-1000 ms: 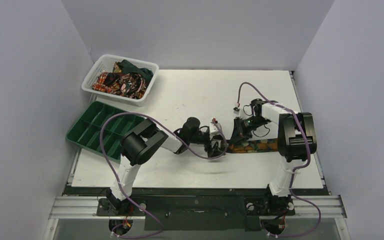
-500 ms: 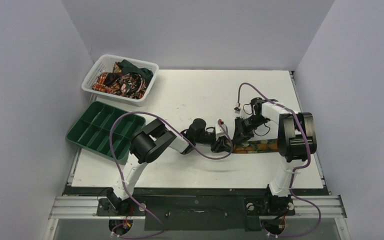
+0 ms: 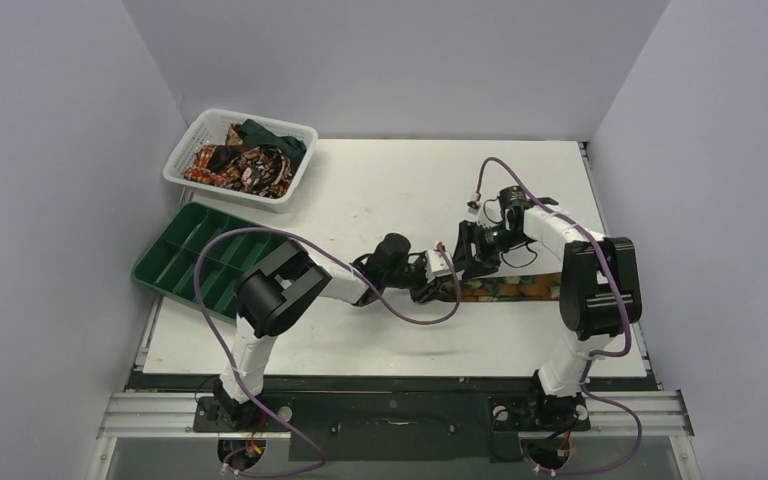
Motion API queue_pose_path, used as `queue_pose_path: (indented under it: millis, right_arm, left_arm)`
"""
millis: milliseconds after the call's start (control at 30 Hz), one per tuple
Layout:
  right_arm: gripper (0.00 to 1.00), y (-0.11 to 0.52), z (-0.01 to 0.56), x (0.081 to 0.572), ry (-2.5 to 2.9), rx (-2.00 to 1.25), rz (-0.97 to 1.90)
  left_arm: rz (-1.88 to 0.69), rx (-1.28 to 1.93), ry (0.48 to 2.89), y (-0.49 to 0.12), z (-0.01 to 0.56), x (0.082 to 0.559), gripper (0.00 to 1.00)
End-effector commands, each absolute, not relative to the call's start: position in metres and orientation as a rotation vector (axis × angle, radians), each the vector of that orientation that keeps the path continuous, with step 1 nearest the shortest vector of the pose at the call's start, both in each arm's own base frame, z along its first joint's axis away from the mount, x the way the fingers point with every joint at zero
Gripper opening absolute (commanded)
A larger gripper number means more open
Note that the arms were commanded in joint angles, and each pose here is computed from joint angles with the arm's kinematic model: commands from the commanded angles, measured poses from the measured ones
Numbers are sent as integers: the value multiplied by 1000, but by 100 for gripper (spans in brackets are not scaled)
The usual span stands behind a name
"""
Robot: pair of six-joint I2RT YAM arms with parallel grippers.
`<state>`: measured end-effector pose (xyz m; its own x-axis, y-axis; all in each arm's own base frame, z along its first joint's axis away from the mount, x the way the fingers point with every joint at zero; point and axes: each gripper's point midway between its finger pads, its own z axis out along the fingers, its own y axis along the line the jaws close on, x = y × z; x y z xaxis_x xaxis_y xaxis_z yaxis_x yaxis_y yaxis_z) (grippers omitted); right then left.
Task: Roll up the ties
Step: Roll the tie at the center of the board.
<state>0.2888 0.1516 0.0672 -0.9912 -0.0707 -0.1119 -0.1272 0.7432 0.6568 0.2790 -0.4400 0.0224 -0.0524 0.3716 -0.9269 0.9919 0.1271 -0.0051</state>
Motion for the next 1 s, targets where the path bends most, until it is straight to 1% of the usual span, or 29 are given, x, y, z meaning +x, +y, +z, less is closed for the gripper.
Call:
queue_pose_path:
  millis: [0,167,300,400,433,467,500,533,567,600,633,667,700,733,767,867,967]
  right_arm:
    - [50,181,82,290,2778,-176,1186]
    - [43,170,55,279,2882,-188,1078]
    - [42,156,39,274,2953,-216,949]
    - [44,151,33,274,2973,-252,854]
    - [39,153,32,274,2972,-261,851]
    - [26,153,31,275,2971,-263,846]
    - [17,153,28,276,2975,-263,843]
    - [2,152,27,277,2976,-263,830]
    - [0,149,24,277,2982,-258,823]
    - [0,146,21,276,2987,-266,814]
    - [0,140,17,275,3000,-245,812]
    - [0,136,13,271,3021,-246,815]
    - [0,131,10,269,3031,-229,821]
    - [0,127,4,262,3062,-235,838]
    - [0,121,1,261,3079,-213,843]
    - [0,105,-11,254,3149,-175,837]
    - [0,94,-13,260,3159,-161,752]
  left_arm:
    - [-820,1449,1757,-412,-21,270,21]
    - [-816,1445,1774,-412,-22,271,22]
    - [-813,1453,1778,-412,-22,270,22]
    - [-814,1456,1783,-411,-23,269,22]
    - [-817,1456,1782,-411,-22,269,22]
    - [-819,1457,1783,-411,-22,268,22]
    - [-823,1458,1782,-411,-22,268,22]
    - [-835,1453,1780,-412,-21,267,23]
    - [-845,1450,1783,-411,-21,266,27]
    - [-874,1437,1770,-413,-18,265,30]
    - [-893,1426,1774,-411,-18,264,41]
    - [-932,1405,1748,-414,-11,266,47]
    - [-951,1400,1743,-413,-11,264,58]
    - [-985,1388,1696,-417,-2,264,62]
    - [-999,1384,1678,-416,-1,262,71]
    - [-1049,1370,1538,-427,19,262,80]
    - [-1072,1343,1467,-437,33,265,81]
